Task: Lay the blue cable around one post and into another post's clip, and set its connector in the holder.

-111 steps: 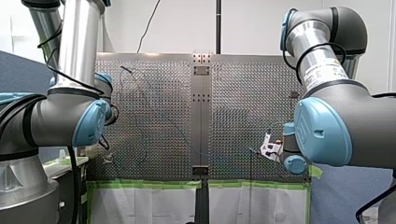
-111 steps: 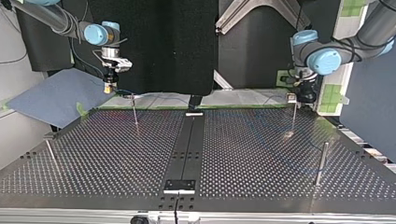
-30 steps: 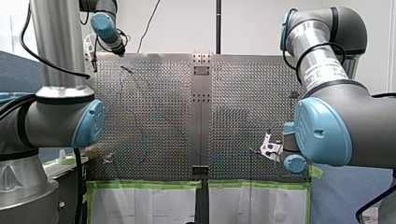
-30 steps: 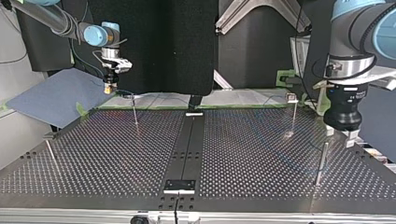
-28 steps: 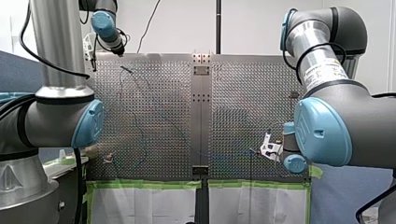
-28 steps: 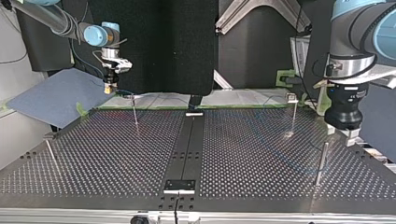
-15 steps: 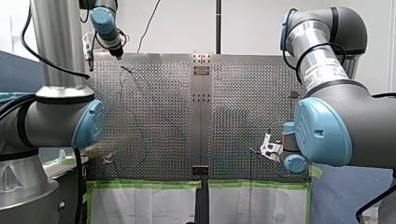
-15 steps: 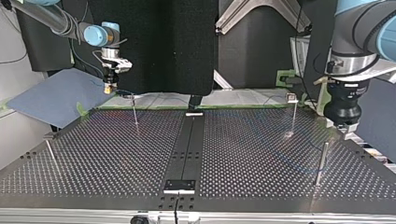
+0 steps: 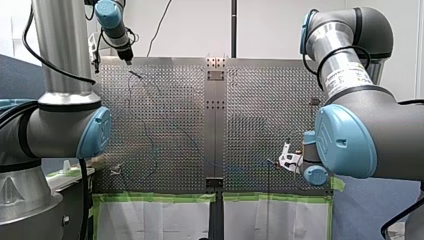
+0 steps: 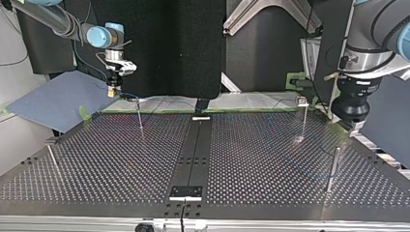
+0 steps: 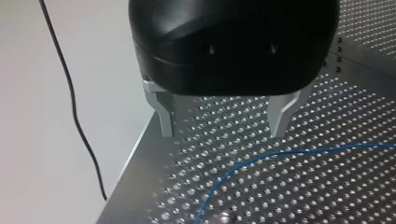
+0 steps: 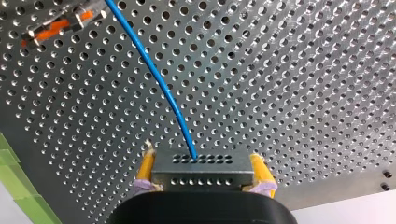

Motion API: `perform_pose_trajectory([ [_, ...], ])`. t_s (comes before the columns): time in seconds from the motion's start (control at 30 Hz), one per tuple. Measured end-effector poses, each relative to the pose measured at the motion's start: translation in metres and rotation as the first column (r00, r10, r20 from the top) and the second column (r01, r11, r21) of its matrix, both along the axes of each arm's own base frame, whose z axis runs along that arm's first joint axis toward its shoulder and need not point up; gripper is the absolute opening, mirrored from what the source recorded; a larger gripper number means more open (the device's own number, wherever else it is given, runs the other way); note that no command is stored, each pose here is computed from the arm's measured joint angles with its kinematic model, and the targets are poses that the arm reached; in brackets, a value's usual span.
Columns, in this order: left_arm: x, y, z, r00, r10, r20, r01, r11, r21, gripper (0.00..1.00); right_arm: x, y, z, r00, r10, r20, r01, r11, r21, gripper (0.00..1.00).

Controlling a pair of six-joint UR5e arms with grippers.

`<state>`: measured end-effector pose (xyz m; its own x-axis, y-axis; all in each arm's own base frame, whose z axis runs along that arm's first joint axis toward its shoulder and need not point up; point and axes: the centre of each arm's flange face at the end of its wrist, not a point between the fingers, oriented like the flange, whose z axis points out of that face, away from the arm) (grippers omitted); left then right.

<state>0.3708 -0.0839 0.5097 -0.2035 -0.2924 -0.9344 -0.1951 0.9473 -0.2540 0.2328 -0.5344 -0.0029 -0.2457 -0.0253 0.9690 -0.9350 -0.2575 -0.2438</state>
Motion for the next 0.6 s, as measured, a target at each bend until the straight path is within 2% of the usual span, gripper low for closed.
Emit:
perform_pose_trajectory([
  [0.2,-0.007,0.002,-0.004,0.9980,0.031,-0.054,-0.031,0.9995,0.006,0.96,0.000,0.000,0.000,1.0000,0.000,0.000,0.000,1.0000,0.000,0.02],
  [0.4,-0.014,0.004,-0.006,0.9926,0.062,-0.105,-0.060,0.9980,0.021,0.96,0.000,0.000,0.000,1.0000,-0.001,0.000,0.001,1.0000,0.000,0.02],
  [0.6,-0.017,0.004,-0.008,0.9901,0.065,-0.125,-0.062,0.9978,0.022,0.96,0.000,0.000,0.000,1.0000,-0.001,-0.001,0.001,1.0000,0.003,0.02],
])
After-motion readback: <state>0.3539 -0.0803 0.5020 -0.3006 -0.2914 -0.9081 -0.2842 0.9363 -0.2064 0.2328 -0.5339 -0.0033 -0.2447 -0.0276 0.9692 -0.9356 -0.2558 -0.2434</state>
